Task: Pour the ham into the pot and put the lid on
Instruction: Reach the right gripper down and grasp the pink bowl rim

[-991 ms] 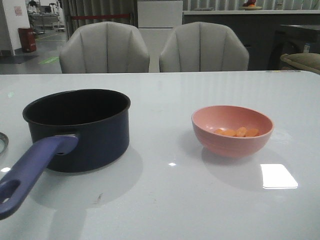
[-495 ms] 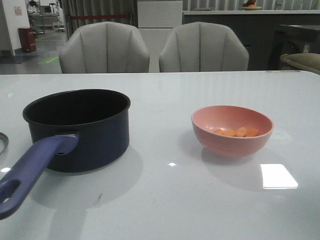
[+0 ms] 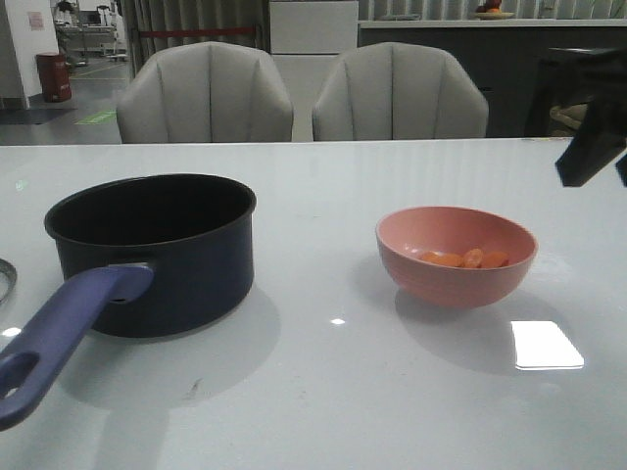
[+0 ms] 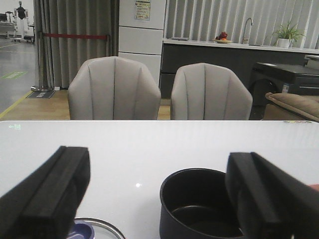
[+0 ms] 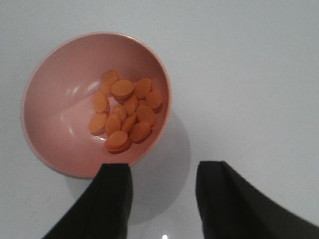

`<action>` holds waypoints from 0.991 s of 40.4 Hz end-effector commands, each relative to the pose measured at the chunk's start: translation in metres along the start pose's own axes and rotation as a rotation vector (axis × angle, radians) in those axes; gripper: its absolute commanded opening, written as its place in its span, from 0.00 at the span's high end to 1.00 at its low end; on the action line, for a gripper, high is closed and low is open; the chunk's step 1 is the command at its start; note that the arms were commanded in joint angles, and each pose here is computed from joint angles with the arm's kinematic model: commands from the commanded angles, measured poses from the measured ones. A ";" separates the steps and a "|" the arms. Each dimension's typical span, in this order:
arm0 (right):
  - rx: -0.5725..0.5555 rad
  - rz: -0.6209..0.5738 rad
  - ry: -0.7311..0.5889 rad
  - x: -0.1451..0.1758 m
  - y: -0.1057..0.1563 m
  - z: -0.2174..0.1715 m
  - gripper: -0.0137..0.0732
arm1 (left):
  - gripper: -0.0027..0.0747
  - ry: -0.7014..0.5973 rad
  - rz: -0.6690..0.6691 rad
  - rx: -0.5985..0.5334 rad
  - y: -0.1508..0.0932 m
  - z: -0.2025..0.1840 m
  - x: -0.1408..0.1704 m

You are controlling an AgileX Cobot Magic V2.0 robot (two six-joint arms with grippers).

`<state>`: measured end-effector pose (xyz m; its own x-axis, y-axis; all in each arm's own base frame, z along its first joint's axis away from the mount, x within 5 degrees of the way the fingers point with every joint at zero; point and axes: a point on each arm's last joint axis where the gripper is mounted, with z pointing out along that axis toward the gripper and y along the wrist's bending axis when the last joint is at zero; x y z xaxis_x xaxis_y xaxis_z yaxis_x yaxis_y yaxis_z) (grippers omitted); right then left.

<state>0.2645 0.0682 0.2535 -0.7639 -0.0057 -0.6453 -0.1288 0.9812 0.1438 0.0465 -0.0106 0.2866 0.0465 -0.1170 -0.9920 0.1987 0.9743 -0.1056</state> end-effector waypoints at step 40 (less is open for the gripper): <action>-0.003 0.019 0.117 -0.067 0.009 0.095 0.69 | 0.18 -0.093 -0.012 0.007 -0.001 -0.001 -0.015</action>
<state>0.3708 0.0965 0.1906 -0.8990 -0.0266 -0.4371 -0.0969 0.9855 0.1393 0.0465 -0.0106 0.2863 0.0459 -0.1169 -0.9921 0.1987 0.9744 -0.1056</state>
